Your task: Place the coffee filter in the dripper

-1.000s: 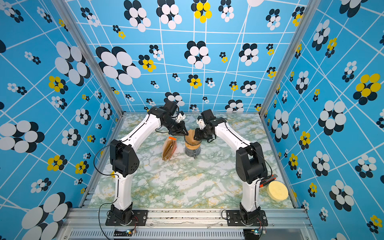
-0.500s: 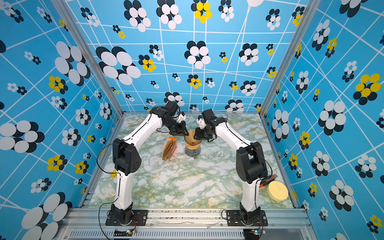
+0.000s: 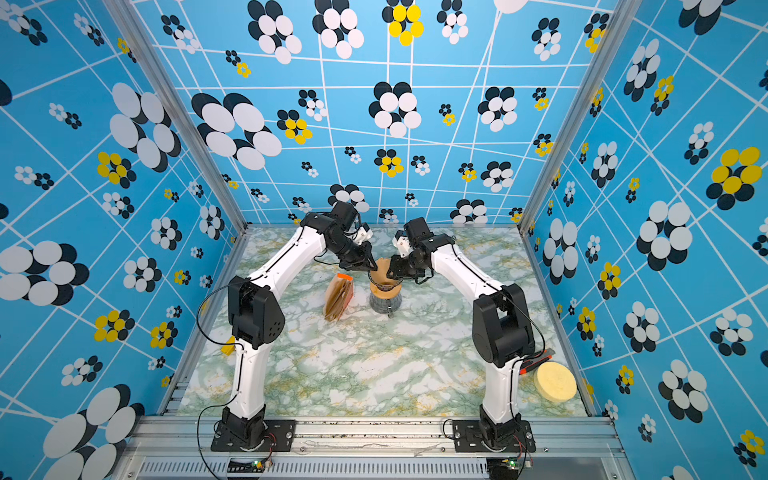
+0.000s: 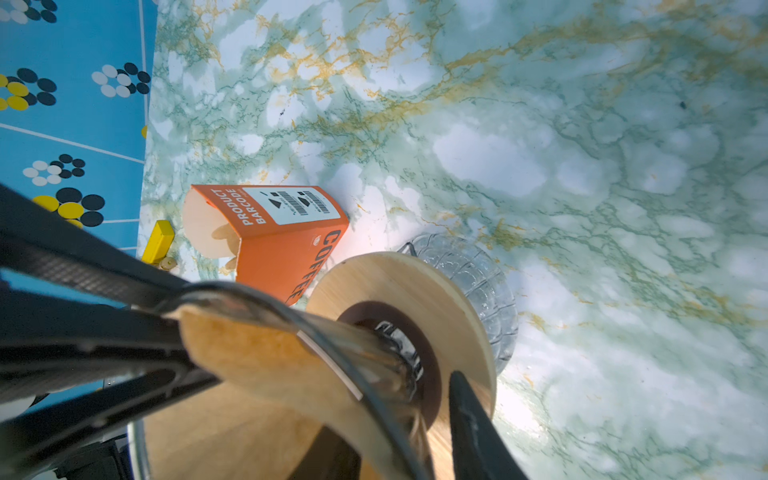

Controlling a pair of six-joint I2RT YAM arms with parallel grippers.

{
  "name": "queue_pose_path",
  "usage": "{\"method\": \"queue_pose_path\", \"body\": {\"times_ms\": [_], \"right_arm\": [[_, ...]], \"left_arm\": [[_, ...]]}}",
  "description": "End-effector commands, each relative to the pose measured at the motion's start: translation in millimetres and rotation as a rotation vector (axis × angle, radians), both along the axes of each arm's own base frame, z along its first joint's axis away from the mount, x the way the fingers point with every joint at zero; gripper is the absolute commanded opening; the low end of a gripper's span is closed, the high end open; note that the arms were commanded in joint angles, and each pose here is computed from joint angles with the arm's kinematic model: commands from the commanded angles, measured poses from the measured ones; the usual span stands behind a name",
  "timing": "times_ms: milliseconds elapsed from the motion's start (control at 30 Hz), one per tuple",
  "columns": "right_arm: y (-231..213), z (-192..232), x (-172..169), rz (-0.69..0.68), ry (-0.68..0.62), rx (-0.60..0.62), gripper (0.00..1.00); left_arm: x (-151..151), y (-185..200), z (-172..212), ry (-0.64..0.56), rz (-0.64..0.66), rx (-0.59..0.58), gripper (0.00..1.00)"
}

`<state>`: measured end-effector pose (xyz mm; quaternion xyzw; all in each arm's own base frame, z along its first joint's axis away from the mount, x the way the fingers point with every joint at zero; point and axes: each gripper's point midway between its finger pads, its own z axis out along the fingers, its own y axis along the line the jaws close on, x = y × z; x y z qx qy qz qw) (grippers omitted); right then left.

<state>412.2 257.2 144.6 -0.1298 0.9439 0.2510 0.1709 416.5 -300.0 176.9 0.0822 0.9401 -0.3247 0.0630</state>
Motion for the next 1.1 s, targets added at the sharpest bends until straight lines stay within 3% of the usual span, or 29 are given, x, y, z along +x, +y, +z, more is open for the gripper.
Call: {"method": "queue_pose_path", "body": {"times_ms": [0,133,1067], "right_arm": [[-1.3,25.4,-0.3,-0.007,-0.025,0.029,0.38],[-2.2,25.1,0.4,-0.008,-0.025,0.024,0.43],[-9.2,46.8,-0.8,-0.009,-0.08,0.007,0.47]], "left_arm": [[1.6,4.4,-7.3,0.042,0.018,0.01,0.15],[2.1,3.9,-8.4,0.042,0.017,0.008,0.15],[-0.5,4.8,1.7,0.028,0.006,-0.007,0.31]]}}
